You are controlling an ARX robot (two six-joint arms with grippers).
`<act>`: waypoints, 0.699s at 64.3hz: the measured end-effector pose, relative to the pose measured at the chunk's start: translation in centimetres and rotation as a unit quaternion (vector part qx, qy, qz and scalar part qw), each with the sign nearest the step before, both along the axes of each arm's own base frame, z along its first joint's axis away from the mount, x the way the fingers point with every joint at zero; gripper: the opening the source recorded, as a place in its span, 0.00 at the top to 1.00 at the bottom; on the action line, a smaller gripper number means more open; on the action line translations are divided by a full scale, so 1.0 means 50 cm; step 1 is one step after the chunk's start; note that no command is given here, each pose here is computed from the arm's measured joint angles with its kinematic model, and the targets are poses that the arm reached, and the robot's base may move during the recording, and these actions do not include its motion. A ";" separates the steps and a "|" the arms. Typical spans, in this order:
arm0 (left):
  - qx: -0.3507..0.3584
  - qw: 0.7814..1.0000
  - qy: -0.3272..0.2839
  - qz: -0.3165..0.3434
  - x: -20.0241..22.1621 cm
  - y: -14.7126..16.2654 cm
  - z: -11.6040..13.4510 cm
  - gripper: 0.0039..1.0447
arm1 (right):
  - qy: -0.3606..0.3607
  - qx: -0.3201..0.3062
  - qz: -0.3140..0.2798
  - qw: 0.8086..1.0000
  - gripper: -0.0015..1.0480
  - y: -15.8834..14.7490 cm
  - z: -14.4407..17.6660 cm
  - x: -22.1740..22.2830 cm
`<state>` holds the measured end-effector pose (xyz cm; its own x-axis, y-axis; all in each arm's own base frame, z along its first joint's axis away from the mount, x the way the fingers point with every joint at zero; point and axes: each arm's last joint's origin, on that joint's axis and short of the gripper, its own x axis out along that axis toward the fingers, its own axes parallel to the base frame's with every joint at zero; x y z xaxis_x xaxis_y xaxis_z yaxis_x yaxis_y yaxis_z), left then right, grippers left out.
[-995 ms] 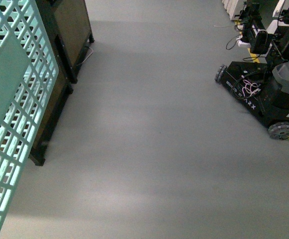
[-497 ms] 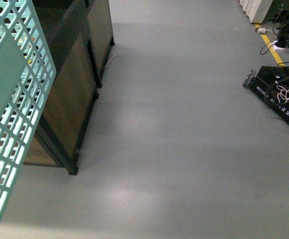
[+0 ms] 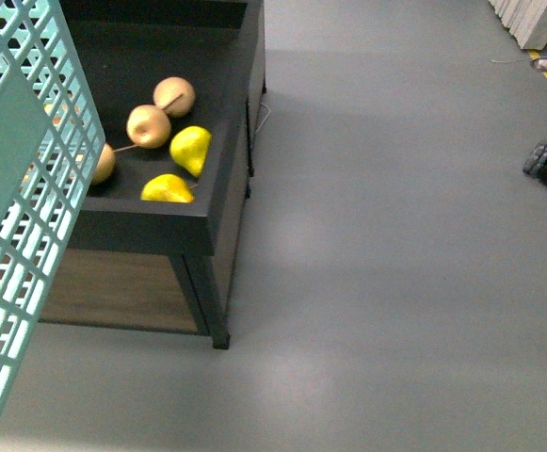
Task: Pick mango and avocado into basket
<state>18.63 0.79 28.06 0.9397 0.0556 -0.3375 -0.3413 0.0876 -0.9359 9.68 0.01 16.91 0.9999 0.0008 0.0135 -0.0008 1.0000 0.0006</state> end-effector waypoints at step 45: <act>-0.001 1.000 -0.001 0.000 0.000 0.000 0.000 0.87 | 0.000 0.000 -0.001 1.000 0.08 0.000 0.000 0.000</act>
